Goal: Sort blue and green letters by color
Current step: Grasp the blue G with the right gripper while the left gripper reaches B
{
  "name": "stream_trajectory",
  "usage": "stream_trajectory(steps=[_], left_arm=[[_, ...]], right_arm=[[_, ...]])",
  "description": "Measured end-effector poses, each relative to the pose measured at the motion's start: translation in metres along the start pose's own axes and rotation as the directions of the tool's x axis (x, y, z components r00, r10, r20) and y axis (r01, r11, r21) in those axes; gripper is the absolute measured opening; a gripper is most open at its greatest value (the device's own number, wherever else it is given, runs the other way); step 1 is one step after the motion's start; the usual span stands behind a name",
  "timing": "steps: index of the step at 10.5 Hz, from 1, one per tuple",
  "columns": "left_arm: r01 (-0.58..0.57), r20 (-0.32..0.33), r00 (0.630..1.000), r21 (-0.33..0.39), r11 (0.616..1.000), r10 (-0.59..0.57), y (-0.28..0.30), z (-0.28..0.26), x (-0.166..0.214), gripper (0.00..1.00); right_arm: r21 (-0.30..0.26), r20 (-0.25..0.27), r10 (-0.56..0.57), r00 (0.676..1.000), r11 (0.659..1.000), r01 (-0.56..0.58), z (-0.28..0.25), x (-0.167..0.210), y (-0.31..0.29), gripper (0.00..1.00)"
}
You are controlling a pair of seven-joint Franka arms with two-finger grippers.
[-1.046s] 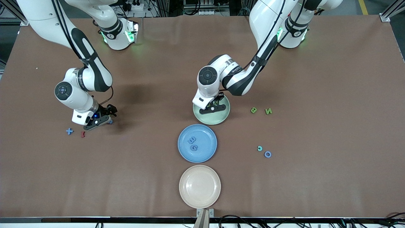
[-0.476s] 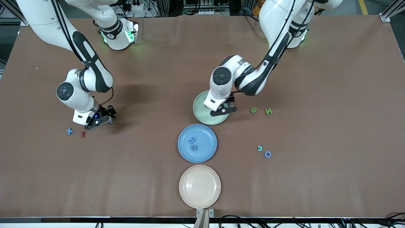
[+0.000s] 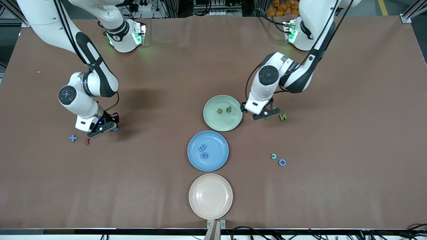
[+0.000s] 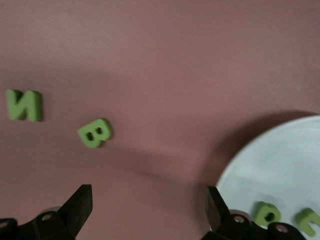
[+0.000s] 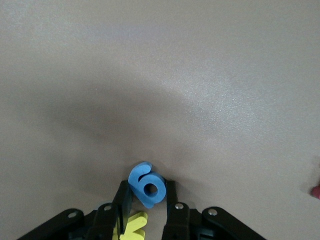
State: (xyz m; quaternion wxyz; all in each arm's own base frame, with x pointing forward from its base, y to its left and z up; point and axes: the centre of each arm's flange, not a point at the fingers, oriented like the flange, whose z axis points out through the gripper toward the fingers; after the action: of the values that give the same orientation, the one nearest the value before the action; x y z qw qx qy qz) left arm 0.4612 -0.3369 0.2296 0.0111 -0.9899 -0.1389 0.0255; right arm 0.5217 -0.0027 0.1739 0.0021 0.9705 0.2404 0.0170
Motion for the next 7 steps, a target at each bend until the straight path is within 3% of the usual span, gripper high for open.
stream_trajectory(steps=[4, 7], left_arm=[[0.195, -0.006, 0.981, -0.013, 0.981, -0.195, -0.054, 0.001, 0.034, 1.0], [0.307, -0.021, 0.951, -0.063, 0.95, -0.308, -0.057, 0.017, 0.034, 1.0]], right_arm=[[-0.002, -0.009, 0.016, 1.0, 1.0, -0.016, -0.005, 0.007, 0.003, 0.32], [0.018, -0.01, 0.141, 0.99, 0.99, -0.141, -0.025, 0.037, -0.001, 0.32]])
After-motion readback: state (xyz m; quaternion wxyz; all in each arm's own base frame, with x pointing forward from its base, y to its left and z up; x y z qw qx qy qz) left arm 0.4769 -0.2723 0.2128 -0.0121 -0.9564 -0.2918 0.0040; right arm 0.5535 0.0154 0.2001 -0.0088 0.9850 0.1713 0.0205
